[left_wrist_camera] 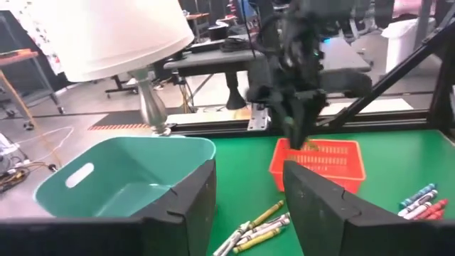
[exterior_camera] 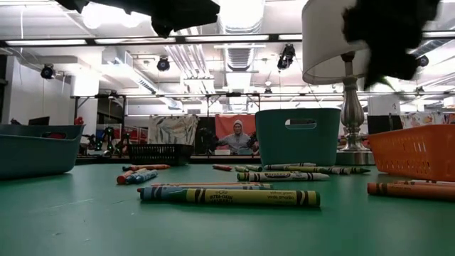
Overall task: Sort crayons
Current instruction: Put the green crayon into the orange bin, then put the orange crayon into the blue bin
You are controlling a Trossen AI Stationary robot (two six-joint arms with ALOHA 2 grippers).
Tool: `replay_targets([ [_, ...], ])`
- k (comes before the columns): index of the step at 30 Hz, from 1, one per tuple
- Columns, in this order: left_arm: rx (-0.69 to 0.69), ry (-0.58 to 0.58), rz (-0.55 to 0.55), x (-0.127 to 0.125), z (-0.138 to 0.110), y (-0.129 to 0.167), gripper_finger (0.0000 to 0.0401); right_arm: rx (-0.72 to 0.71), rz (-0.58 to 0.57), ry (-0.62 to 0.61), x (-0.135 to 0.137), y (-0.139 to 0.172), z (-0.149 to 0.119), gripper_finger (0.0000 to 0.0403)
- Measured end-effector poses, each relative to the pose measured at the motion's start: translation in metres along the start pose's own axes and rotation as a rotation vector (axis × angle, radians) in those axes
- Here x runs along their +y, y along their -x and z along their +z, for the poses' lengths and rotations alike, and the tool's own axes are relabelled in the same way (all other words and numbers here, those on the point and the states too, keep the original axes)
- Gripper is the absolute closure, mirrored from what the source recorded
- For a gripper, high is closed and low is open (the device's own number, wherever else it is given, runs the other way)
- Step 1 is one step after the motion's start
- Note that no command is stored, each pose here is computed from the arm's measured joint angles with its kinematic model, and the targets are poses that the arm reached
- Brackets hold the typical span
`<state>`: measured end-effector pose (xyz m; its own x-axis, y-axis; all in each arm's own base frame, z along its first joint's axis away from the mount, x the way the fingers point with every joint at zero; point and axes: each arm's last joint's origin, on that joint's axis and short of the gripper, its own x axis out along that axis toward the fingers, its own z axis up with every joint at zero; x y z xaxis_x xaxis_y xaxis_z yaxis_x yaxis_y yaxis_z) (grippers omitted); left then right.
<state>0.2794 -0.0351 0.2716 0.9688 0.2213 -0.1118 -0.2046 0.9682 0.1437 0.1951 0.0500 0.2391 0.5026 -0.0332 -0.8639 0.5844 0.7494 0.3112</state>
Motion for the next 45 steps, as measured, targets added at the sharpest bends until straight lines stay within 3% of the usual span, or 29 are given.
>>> replay_targets([
  [2,0.001,-0.001,0.010,0.003,0.000,-0.001,0.0253,0.076,-0.061,-0.034,-0.005,-0.004,-0.010,0.0390],
  [8,0.030,-0.020,0.040,0.010,-0.006,-0.007,0.0253,0.110,-0.133,-0.078,-0.006,-0.014,-0.016,0.0382],
  [17,0.084,0.014,0.048,0.012,-0.012,-0.008,0.0253,0.126,-0.161,-0.074,-0.005,-0.021,-0.016,0.0282],
  [24,0.185,0.137,0.054,0.012,-0.022,-0.006,0.0258,0.095,-0.104,-0.042,0.000,-0.013,-0.011,0.0238],
  [31,0.264,0.308,0.079,0.007,-0.039,-0.016,0.0260,-0.063,-0.017,0.096,0.016,-0.007,0.004,0.0240],
  [35,0.310,0.335,0.090,0.003,-0.051,-0.023,0.0260,-0.116,0.032,0.170,0.022,-0.006,0.008,0.0248],
  [37,0.336,0.229,0.084,0.004,-0.055,-0.026,0.0260,-0.121,0.037,0.201,0.023,-0.006,0.009,0.0253],
  [40,0.377,-0.027,0.038,0.011,-0.047,-0.033,0.0260,-0.083,0.067,0.236,0.023,-0.005,0.008,0.0259],
  [45,0.479,-0.265,-0.277,0.027,-0.034,-0.052,0.0260,-0.029,0.131,0.244,0.023,0.001,0.009,0.0263],
])
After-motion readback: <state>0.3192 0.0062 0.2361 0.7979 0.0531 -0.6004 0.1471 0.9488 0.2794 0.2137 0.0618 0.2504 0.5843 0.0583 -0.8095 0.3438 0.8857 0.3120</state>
